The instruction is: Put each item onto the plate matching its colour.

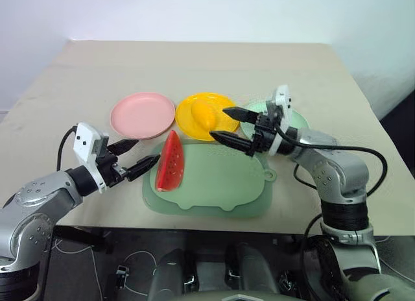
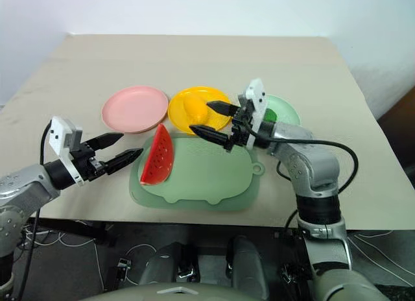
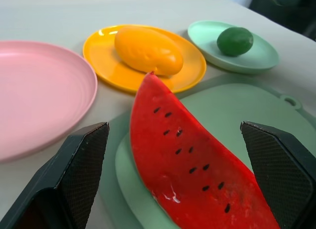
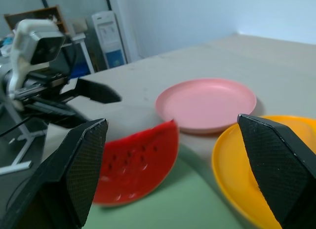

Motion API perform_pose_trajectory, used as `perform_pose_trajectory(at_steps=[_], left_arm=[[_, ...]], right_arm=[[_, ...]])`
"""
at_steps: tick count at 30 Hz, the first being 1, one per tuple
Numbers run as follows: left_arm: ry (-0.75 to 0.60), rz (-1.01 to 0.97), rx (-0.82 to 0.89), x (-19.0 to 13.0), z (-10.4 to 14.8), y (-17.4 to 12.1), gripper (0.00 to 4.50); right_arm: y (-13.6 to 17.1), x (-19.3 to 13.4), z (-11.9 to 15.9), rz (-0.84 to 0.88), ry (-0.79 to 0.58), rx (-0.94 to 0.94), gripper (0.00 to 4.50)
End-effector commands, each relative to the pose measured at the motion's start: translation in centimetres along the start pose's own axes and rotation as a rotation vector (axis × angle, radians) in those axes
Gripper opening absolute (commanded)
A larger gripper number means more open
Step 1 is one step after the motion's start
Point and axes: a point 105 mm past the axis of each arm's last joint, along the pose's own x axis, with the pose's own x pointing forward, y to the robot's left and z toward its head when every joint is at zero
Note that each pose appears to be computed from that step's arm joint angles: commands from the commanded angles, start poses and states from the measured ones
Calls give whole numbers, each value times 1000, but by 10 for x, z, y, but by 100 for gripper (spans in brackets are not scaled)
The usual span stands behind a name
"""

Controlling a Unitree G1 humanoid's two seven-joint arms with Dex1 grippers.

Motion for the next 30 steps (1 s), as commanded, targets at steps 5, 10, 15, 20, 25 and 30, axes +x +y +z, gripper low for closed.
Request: perform_pose_trajectory(at_steps=[5, 10, 15, 20, 25, 30], left_arm=[[-28, 33, 27, 23, 17, -15, 450], [22, 79, 37, 36, 17, -16, 450], [141, 172, 21, 43, 3, -16, 450], [153, 201, -30, 50, 5, -20, 450], [219, 215, -60, 56, -3, -23, 450], [330, 239, -52, 50, -16, -20, 450]], right_arm=[[7, -3, 0, -4, 9, -51, 447], [5, -3, -3, -18, 21, -55, 447], [2, -5, -5, -37, 33, -54, 447], [2, -6, -6, -48, 32, -54, 447], [1, -6, -8, -56, 40, -51, 447], [-1, -5, -9, -68, 46, -54, 447]])
